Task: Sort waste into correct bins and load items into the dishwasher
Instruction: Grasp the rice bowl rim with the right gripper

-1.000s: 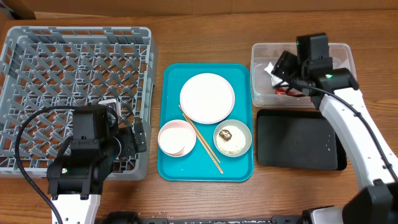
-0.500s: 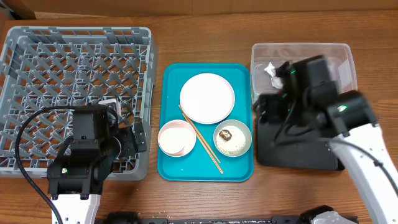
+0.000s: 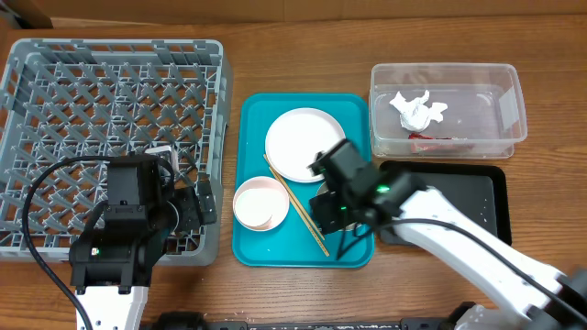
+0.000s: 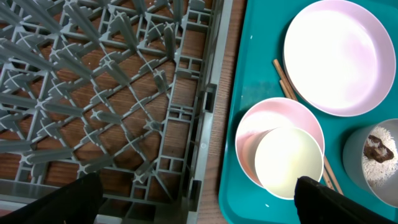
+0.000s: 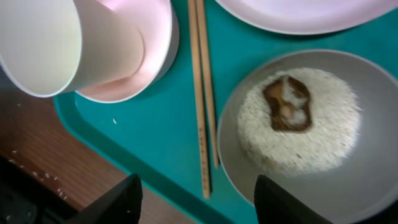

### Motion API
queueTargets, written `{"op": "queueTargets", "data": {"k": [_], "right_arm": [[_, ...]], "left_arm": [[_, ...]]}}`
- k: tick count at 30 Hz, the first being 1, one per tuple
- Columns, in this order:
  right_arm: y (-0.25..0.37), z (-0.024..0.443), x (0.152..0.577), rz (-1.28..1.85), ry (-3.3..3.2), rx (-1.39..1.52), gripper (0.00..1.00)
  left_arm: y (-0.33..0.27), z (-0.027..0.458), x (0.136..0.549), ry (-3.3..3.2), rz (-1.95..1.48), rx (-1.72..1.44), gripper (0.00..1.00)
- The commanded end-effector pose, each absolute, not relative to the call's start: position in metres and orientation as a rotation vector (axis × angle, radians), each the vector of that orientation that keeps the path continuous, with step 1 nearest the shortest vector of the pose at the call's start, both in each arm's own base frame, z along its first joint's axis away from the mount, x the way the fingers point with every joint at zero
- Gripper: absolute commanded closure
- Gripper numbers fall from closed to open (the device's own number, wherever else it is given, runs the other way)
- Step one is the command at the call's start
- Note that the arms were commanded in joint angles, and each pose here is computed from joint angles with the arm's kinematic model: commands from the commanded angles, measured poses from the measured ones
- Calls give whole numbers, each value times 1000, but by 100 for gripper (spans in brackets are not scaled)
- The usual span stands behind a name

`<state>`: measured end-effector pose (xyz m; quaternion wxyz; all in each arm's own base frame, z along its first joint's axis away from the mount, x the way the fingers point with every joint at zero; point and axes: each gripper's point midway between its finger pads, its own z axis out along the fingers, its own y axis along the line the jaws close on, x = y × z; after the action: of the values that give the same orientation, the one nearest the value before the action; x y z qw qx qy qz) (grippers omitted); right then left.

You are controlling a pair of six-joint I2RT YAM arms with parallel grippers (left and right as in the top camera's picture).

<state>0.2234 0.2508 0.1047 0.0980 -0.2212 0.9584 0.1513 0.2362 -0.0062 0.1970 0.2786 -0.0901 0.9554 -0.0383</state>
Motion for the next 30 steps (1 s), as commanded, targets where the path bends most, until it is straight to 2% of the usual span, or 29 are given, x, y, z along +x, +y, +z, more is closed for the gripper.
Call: {"op": "queueTargets", "data": {"k": [1,3,7,10,16,21,26,30], "right_arm": [[256,76,228,352,2881,-616,41],[259,62,229,333,2902,-624,42],[259,37,230,292,2964,-593,49],[260,27,230,278,2986,-578,70],[260,28,230,283,2992,-539,96],[260,53,241,270,2947,-498,96],[260,135,267,401,2771,-393,96],[224,177,281,478,2713,-111,96]], "left_arm": [[-8,207,238,2539,-115,-240,0],[-8,206,238,2541,-116,-240,0],[-8,206,238,2543,-115,-240,0],[-8,206,238,2543,-115,-240,0],[-8,206,238,2543,-115,-240,0],[-8,206,238,2543,-115,-240,0],[-8,206,238,2543,-115,-240,0],[-8,206,238,2543,-115,-240,0]]}}
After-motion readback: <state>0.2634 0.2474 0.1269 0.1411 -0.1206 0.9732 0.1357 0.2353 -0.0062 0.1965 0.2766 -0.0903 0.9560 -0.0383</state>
